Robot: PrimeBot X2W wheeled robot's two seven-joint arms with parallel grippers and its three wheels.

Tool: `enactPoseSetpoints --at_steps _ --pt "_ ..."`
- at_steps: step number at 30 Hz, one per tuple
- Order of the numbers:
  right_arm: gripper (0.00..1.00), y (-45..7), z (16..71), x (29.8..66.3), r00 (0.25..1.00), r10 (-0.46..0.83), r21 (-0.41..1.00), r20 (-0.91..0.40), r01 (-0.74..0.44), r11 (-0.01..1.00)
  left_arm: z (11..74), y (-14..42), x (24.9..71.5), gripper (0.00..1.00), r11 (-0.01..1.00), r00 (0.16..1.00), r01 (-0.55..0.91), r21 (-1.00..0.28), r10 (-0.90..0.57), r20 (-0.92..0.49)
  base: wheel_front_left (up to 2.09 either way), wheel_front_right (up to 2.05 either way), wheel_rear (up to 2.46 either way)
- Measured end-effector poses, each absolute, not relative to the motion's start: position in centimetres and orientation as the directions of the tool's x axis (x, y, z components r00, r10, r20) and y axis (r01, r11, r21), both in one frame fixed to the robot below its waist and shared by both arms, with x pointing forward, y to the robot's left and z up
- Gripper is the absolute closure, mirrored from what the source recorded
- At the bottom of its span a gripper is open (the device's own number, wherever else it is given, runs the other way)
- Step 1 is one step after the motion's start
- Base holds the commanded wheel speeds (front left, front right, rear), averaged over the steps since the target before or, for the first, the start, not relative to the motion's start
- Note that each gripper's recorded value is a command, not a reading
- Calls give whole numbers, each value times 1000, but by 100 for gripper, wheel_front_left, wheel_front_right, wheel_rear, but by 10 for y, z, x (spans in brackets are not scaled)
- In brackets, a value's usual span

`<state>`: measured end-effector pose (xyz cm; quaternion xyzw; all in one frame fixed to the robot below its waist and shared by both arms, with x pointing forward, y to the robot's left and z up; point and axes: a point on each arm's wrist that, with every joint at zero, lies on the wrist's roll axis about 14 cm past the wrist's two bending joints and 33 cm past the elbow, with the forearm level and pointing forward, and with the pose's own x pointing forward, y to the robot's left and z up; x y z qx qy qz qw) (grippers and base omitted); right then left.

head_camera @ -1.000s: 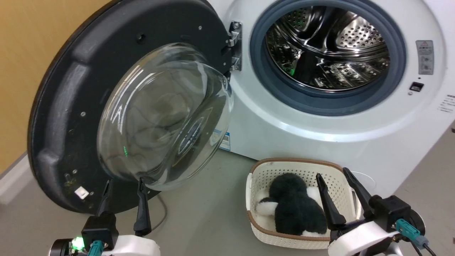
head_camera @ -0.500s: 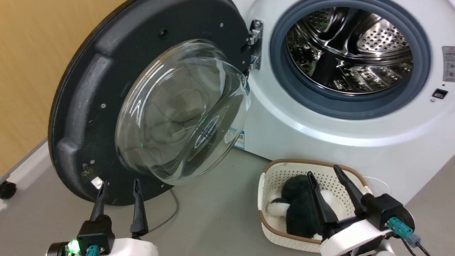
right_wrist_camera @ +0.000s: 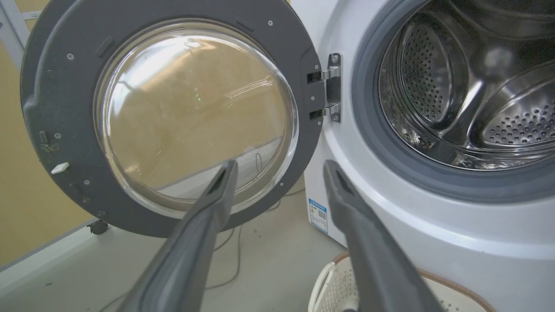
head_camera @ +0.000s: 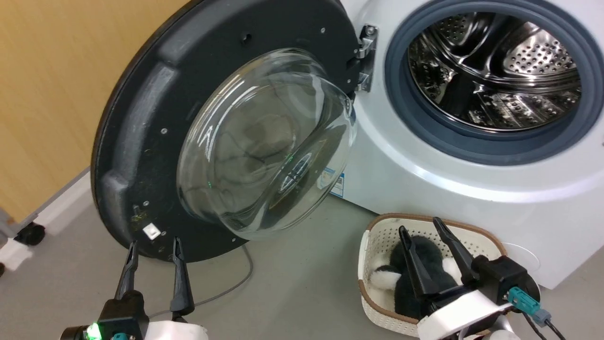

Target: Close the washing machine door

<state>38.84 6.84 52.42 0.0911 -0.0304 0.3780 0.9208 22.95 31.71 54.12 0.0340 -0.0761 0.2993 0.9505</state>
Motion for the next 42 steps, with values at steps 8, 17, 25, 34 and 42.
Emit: enactPoseSetpoints --at_steps 8,17,25,34,42 --pt "0 83 527 386 684 716 160 141 -729 665 543 324 216 0 794 783 -608 17 596 179 0 0 0" --pt "0 98 527 381 654 741 172 154 -756 631 547 331 203 0 764 751 -645 20 630 198 0 0 0" --pt "0 98 526 381 652 743 177 152 -757 629 546 331 203 58 759 747 -651 16 636 195 0 0 0" --pt "0 94 521 387 666 732 185 144 -745 641 588 365 196 100 736 690 -675 -48 653 311 0 0 0" --pt "0 84 523 395 690 707 181 152 -723 667 633 435 194 100 710 601 -651 -268 698 390 0 0 0"
